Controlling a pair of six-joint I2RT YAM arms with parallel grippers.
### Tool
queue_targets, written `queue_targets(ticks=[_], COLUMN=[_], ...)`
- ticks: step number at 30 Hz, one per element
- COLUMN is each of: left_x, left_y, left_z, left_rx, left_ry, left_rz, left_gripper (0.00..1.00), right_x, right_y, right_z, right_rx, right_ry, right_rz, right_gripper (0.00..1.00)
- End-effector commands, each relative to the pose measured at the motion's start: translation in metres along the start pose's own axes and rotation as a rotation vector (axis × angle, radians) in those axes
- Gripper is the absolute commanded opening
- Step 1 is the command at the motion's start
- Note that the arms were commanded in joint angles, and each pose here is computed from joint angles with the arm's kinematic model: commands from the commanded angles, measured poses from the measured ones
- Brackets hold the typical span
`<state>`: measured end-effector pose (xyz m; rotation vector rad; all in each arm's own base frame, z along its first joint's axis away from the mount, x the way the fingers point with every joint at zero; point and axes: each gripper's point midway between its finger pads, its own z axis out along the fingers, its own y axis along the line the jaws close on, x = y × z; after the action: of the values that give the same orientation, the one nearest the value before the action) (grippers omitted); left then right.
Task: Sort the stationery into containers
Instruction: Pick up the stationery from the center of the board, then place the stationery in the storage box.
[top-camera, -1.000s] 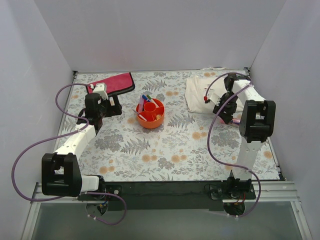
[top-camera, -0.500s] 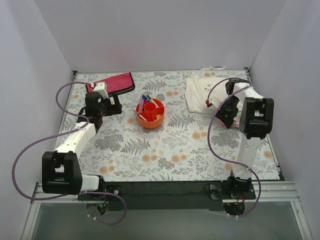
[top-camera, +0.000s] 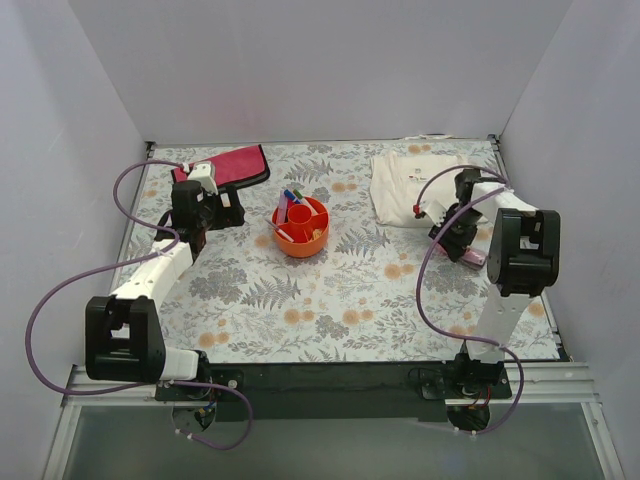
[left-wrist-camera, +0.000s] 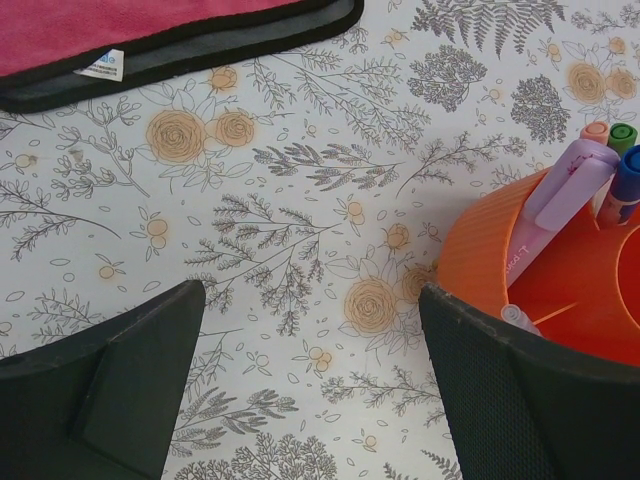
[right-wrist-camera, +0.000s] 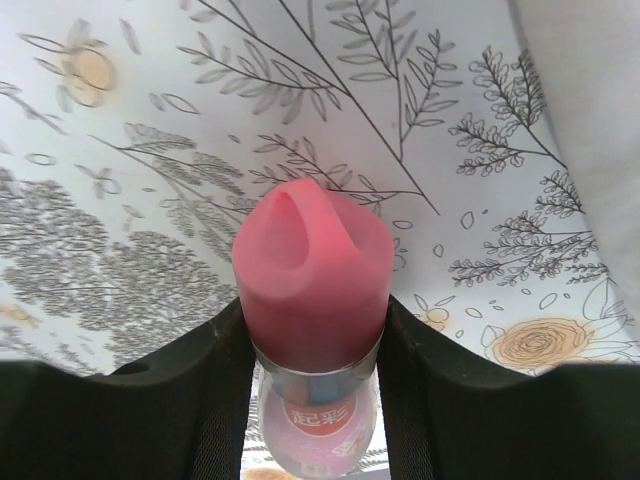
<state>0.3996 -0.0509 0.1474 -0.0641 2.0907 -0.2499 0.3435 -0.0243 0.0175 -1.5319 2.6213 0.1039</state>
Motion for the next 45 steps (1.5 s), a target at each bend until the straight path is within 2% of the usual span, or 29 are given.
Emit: queue_targets(ticks=[1, 3, 5, 7, 11, 15, 20, 23, 31, 38, 45], left_x=[-0.021, -0.019, -0.014, -0.011, -0.007, -0.009, -0.008, -0.006, -0.001, 0.006, 0.002], left_y=[-0.001, 0.001, 0.002, 0.001, -0.002, 0.002, 0.008, 0.011, 0.019, 0.024, 0.024], left_z=[-0.003, -0.002, -0.001, 0.0, 0.001, 0.002, 0.005, 0.004, 0.004, 0.007, 0.011], left_rx=[0.004, -0.005, -0.005, 0.001, 0.018, -0.003, -0.031, -0.046, -0.072, -0.088, -0.09], left_ry=[-0.05, -0.048, -0.04, -0.035, -0.018, -0.014, -0.004, 0.004, 0.028, 0.061, 0.06], left_rz=[0.017, 0.02, 0.02, 0.014, 0.006, 0.021, 0.026, 0.033, 0.043, 0.051, 0.053], left_gripper=[0.86, 0.87, 0.86, 0.86, 0.86, 0.86, 0.86, 0.87, 0.87, 0.87, 0.87], right_x=[-0.047, -0.069, -0.104, -0.146, -0.208, -0.272, -0.341, -0.367, -0.41, -0.437, -0.441], right_y=[0.002, -0.002, -0.006, 0.011, 0.047, 0.109, 0.155, 0.172, 0.177, 0.179, 0.18], right_z=[-0.052, -0.09, -0.136, -0.172, -0.201, -0.214, -0.232, -0.232, -0.251, -0.232, -0.23], right_rx=[0.028, 0.068, 0.092, 0.056, 0.008, -0.041, -0.008, -0.028, -0.063, -0.183, -0.184], right_ry=[-0.228, -0.313, -0.469, -0.63, -0.773, -0.892, -1.138, -1.203, -1.361, -1.394, -1.405], right_rz=[0.039, 0.033, 0.022, -0.023, -0.089, -0.239, -0.357, -0.392, -0.372, -0.248, -0.239], right_gripper=[0.01, 0.01, 0.01, 0.01, 0.01, 0.01, 0.01, 0.01, 0.01, 0.01, 0.01])
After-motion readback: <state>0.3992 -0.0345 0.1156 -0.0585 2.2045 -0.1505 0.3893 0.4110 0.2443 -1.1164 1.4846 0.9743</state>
